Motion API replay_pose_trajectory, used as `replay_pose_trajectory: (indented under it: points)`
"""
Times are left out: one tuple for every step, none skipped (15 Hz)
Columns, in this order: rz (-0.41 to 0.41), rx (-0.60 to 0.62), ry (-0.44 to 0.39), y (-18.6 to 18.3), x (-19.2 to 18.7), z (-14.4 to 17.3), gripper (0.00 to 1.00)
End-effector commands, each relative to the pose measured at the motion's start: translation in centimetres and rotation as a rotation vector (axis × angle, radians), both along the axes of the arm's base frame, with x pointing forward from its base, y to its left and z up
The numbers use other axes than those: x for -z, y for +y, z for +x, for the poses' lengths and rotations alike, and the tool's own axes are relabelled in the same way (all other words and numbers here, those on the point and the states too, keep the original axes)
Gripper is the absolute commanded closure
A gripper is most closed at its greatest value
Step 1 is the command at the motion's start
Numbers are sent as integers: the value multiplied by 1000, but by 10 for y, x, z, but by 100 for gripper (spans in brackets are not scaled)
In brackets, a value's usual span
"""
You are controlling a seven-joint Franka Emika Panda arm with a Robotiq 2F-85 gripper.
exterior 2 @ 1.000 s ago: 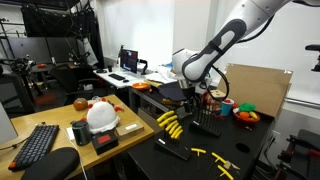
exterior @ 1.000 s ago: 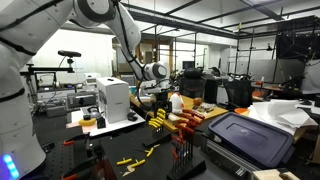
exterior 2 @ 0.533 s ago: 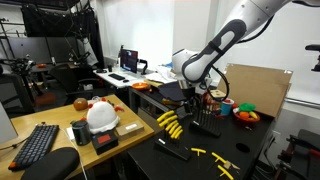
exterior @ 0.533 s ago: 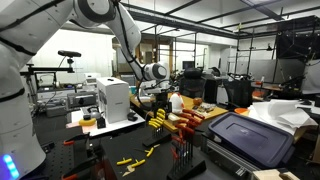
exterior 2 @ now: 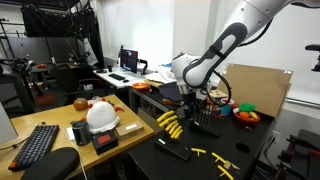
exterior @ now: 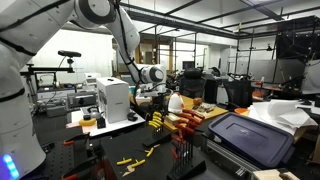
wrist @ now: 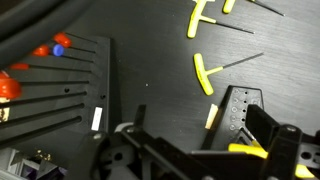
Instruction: Pick up the yellow object tool and put on the table
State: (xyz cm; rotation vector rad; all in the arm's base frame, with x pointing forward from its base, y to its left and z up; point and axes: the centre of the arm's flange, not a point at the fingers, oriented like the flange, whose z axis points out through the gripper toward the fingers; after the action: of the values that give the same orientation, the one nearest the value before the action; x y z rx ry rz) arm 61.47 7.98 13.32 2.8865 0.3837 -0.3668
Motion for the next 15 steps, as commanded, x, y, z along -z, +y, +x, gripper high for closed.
replay_pose_trajectory:
  points:
    - [64,-39,-25,1,1,-27,0]
    - [73,-38,-39,0,4,-32,0]
    - [85,-35,-52,0,6,-36,0]
    - [99,-28,-66,-1,9,-39,0]
    - [113,-22,-77,-1,12,-42,0]
    - [125,-18,-87,0,16,-44,0]
    - [138,-13,-94,1,20,-45,0]
    - [149,-8,-103,4,23,-47,0]
    - [160,-7,-111,6,25,-48,0]
    - [167,-9,-119,10,26,-47,0]
    - [173,-14,-126,16,26,-47,0]
    - [182,-19,-132,20,27,-47,0]
    - [195,-28,-136,26,27,-47,0]
    - [204,-32,-139,31,28,-46,0]
    - [215,-38,-139,37,28,-45,0]
